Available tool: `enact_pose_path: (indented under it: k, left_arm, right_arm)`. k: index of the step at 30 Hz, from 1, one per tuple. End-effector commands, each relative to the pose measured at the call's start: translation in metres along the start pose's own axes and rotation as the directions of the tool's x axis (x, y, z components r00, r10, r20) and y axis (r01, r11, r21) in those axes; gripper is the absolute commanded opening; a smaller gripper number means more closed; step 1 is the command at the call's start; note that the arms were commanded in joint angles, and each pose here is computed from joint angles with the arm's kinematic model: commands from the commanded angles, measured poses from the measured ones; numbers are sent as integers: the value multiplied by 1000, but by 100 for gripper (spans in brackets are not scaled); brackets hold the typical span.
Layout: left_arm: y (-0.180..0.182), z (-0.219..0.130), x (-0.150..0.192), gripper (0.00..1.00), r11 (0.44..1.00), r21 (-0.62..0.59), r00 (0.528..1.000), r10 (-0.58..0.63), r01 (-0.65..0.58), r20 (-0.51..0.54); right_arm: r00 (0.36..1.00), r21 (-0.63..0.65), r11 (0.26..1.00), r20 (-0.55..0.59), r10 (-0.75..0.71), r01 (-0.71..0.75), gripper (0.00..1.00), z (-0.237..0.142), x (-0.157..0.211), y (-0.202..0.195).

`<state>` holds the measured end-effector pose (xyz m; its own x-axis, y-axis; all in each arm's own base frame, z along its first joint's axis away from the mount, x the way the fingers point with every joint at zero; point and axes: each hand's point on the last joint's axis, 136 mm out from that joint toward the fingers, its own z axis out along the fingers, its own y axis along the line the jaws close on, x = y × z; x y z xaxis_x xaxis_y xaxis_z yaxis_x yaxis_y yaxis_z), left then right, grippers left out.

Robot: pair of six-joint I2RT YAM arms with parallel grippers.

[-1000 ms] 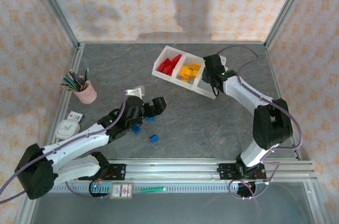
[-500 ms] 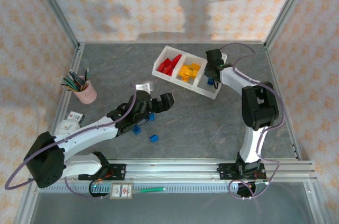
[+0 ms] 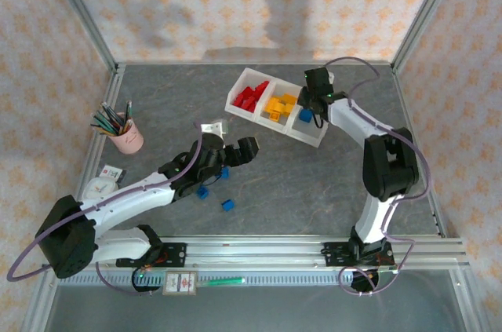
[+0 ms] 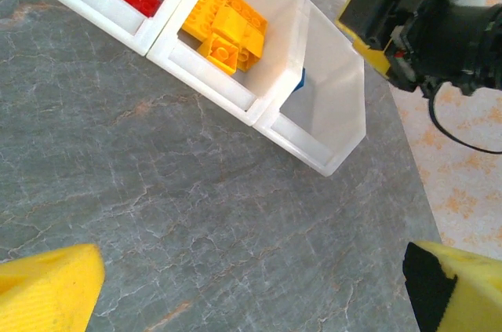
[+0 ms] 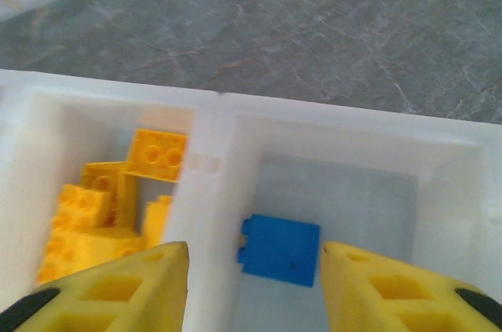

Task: Sort the legos into containers by color
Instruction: Place the lego in the container, then pick up the lego from the center of the table.

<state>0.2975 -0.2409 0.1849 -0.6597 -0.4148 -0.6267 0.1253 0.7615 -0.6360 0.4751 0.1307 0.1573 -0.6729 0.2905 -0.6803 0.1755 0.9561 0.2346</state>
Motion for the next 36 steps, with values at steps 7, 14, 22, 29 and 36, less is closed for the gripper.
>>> enact_pose_path:
  k: [7,14,22,29,36]
  left_arm:
    - [10,-35,-19,99,999,-36,994,8,-4,106]
    - [41,-62,-18,99,992,-122,989,0,18,148]
    - [74,-98,-19,99,975,-211,978,-22,66,208]
    - [91,-123,-19,99,967,-223,965,-63,122,256]
    - [101,-136,-20,99,960,-241,956,-72,144,284]
  right_arm:
    - [991,-144,983,-44,-124,117,52,-49,57,63]
    - [961,-236,947,-115,-252,220,55,-62,127,114]
    - [916,-382,884,-181,-358,270,61,-65,192,175]
    - [889,-376,880,-236,-393,289,70,-63,240,199]
    - [873,-351,888,-276,-402,298,79,-58,275,209]
